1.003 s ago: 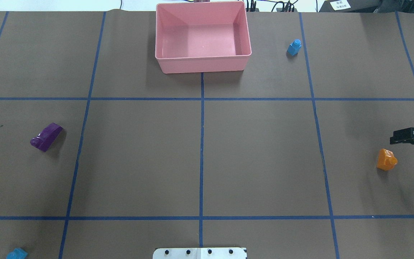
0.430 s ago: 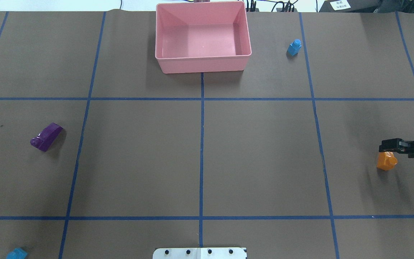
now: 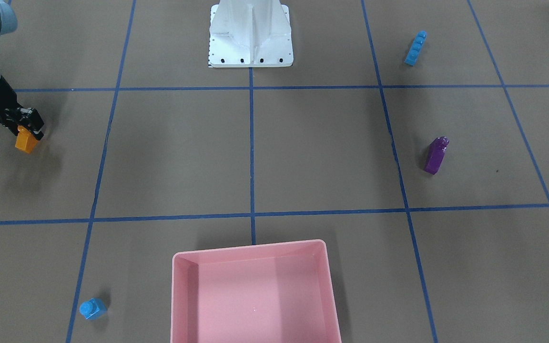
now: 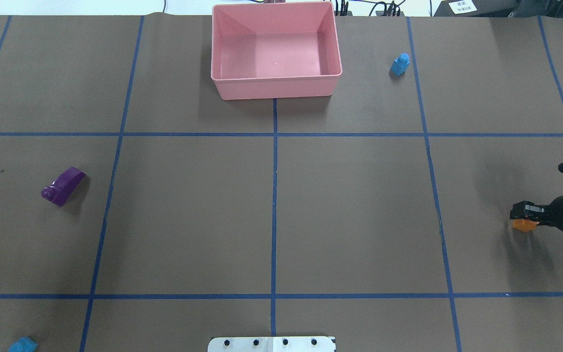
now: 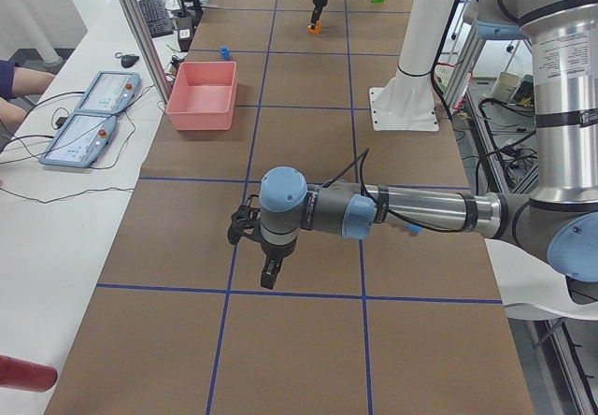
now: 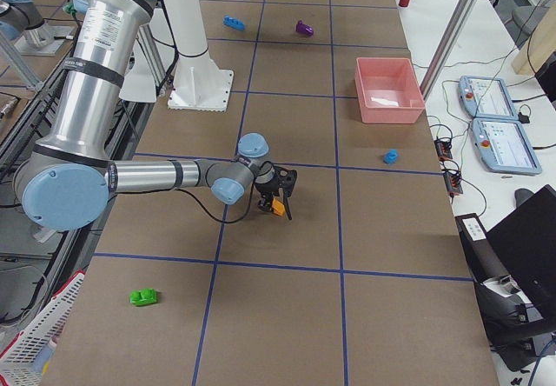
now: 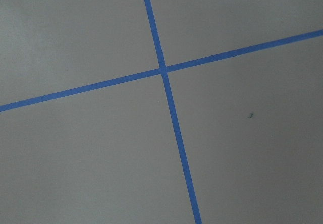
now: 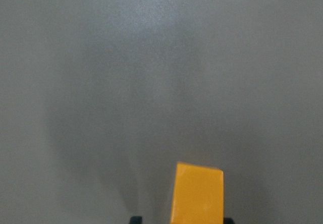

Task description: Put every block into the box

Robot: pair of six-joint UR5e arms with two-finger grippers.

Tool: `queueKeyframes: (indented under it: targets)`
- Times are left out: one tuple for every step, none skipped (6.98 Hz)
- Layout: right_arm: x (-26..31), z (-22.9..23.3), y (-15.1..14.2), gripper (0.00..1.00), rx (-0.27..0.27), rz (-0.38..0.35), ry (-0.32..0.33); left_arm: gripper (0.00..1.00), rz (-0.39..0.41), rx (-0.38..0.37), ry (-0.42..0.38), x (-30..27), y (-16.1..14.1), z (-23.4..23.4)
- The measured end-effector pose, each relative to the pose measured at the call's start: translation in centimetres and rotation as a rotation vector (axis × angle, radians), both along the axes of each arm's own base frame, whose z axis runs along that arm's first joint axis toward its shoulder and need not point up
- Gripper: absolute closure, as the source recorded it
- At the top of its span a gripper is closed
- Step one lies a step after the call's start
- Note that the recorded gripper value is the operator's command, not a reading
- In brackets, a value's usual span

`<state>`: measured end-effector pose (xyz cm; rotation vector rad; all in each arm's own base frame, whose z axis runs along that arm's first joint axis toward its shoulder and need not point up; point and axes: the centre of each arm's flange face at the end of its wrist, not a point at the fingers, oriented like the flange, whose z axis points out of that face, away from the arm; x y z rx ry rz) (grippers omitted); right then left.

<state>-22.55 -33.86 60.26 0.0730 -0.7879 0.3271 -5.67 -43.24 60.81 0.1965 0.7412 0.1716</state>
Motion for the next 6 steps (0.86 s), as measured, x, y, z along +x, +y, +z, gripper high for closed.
queueKeyframes:
  targets:
    - [0.0, -0.1, 0.1, 1.0, -0.002, 0.002, -0.002, 0.0, 0.0, 0.0, 0.001, 0.0, 0.0, 0.0]
    - [0.1, -0.8, 0.1, 1.0, 0.006, 0.007, -0.012, 0.0, 0.001, 0.0, 0.001, 0.0, 0.0, 0.0]
    - [0.6, -2.4, -0.2, 1.0, 0.022, 0.017, -0.036, 0.0, 0.001, 0.0, 0.001, 0.0, 0.0, 0.0]
    - [1.1, -4.6, -1.1, 1.0, 0.039, 0.029, -0.076, 0.0, 0.001, 0.0, 0.001, 0.0, 0.0, 0.0]
    - [1.4, -7.2, -2.6, 1.0, 0.064, 0.038, -0.129, 0.0, 0.001, 0.0, 0.001, 0.0, 0.0, 0.0]
    - [1.0, -10.1, -4.8, 1.0, 0.094, 0.05, -0.173, 0.0, 0.001, 0.0, 0.001, 0.0, 0.0, 0.0]
